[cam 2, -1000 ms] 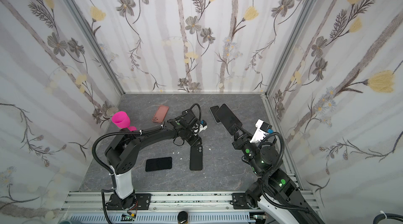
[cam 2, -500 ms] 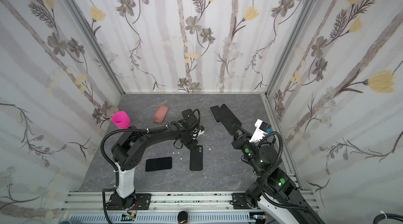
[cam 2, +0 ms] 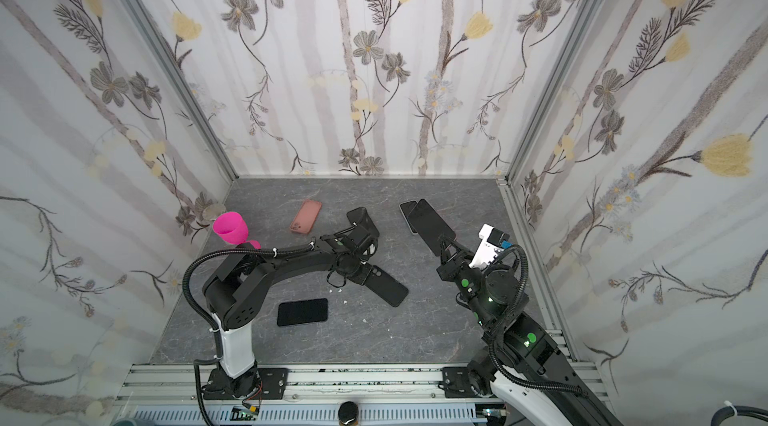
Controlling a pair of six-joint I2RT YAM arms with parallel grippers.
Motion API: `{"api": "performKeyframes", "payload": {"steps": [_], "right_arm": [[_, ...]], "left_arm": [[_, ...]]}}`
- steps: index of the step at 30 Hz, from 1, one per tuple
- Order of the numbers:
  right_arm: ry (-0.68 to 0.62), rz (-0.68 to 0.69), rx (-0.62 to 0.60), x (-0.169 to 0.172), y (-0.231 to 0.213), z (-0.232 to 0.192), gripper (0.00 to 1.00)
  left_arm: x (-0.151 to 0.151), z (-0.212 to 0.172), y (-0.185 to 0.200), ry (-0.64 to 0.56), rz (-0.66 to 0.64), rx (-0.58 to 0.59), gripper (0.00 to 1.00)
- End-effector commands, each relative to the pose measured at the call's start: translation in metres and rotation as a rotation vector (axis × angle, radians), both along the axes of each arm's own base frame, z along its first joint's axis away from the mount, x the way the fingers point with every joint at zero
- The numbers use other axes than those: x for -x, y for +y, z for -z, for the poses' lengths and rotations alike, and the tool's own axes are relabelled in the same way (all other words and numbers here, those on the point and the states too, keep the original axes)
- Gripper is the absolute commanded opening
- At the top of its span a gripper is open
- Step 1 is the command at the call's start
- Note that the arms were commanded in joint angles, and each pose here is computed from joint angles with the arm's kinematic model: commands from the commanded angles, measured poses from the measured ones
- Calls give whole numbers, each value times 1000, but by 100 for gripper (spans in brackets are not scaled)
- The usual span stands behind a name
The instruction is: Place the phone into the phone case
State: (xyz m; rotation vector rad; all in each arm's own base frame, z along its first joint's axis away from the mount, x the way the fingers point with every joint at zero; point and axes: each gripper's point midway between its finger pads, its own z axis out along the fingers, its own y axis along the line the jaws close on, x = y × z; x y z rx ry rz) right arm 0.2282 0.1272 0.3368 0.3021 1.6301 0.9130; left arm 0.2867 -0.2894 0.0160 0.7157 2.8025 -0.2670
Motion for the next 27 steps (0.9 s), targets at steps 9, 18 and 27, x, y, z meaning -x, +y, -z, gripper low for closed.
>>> {"api": "performKeyframes", "payload": {"steps": [9,18,27], "right_arm": [[30,-86,34,-9,26,1,0],[210,-187,112,-7,48,43,0],[416,-332,-26,-1,84,107,0]], "left_arm": [[38,2,26,151,-334,62,20],[41,-46,4,175,-347,347,38],[-6,-90,35,-2,-377,490,37]]}}
